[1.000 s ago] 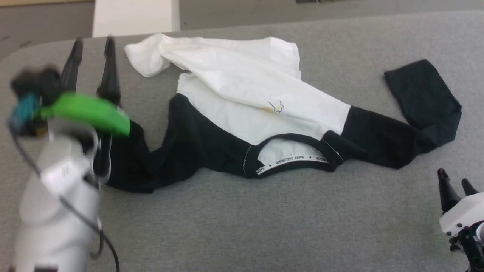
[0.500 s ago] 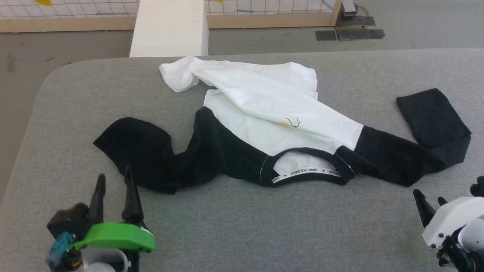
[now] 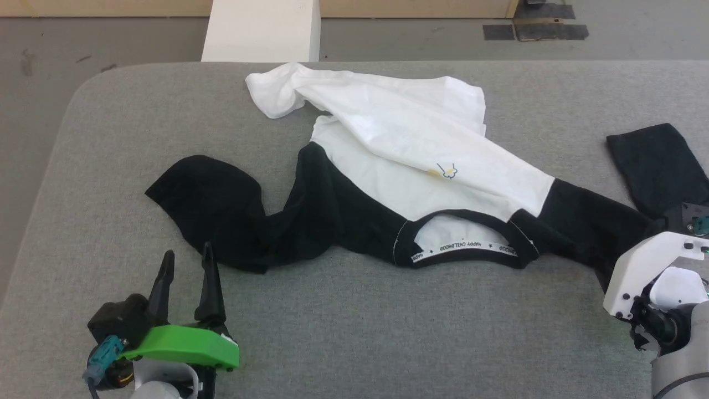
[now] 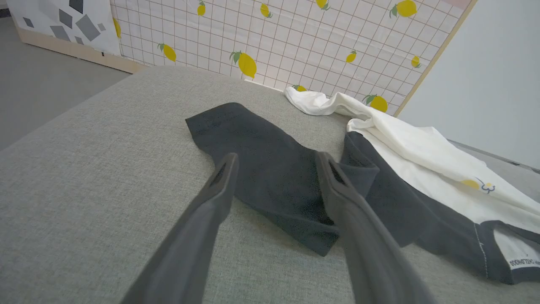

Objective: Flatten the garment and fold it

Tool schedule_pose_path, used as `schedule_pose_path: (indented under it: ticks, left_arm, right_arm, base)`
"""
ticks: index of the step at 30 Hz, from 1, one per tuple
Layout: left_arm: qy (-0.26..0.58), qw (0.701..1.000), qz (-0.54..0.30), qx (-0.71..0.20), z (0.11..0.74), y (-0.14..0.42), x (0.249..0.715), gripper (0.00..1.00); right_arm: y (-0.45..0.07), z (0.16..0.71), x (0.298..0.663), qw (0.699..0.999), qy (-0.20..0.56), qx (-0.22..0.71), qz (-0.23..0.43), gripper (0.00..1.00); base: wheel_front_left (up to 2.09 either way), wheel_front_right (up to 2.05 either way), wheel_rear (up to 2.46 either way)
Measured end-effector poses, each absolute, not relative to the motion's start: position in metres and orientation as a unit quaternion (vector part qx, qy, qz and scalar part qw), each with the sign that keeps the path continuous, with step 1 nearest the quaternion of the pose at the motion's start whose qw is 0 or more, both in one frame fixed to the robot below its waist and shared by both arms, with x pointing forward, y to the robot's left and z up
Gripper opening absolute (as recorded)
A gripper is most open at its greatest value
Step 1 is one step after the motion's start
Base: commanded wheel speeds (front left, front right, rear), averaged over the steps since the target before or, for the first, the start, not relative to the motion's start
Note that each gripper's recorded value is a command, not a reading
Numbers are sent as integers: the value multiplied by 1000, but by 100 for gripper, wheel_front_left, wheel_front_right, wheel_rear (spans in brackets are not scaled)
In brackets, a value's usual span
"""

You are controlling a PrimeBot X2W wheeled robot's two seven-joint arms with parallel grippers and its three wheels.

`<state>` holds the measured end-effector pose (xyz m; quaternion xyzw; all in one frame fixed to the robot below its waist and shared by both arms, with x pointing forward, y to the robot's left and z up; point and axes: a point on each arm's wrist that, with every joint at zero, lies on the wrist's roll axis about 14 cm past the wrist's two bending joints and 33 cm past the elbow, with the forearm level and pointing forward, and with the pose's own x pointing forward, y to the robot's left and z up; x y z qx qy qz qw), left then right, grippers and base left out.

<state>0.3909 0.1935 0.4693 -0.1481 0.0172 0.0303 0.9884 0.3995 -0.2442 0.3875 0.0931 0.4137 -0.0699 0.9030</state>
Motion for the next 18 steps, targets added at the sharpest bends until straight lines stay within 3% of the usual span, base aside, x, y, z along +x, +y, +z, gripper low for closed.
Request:
schedule_pose_path:
  ticks: [1, 2, 3, 11, 18]
  left_arm:
    - [18, 988, 30, -148, 468, 194, 391, 100]
    - [19, 988, 30, -148, 467, 194, 391, 100]
    - [20, 988, 30, -149, 466, 194, 391, 100]
    - [24, 986, 8, -167, 464, 181, 392, 100]
    - [66, 973, -61, -213, 472, 133, 409, 100]
  right_arm:
    - [-243, 385, 400, 901, 418, 93, -69, 32]
    - [-243, 385, 401, 902, 416, 92, -68, 11]
    - [-241, 386, 404, 905, 411, 91, -67, 0]
    - [-239, 401, 417, 921, 371, 100, -61, 0]
    - [-243, 433, 427, 942, 309, 119, -60, 0]
  base:
    - [0, 0, 0]
    - [0, 0, 0]
    - [0, 0, 0]
    - [0, 0, 0]
    - [0, 0, 0]
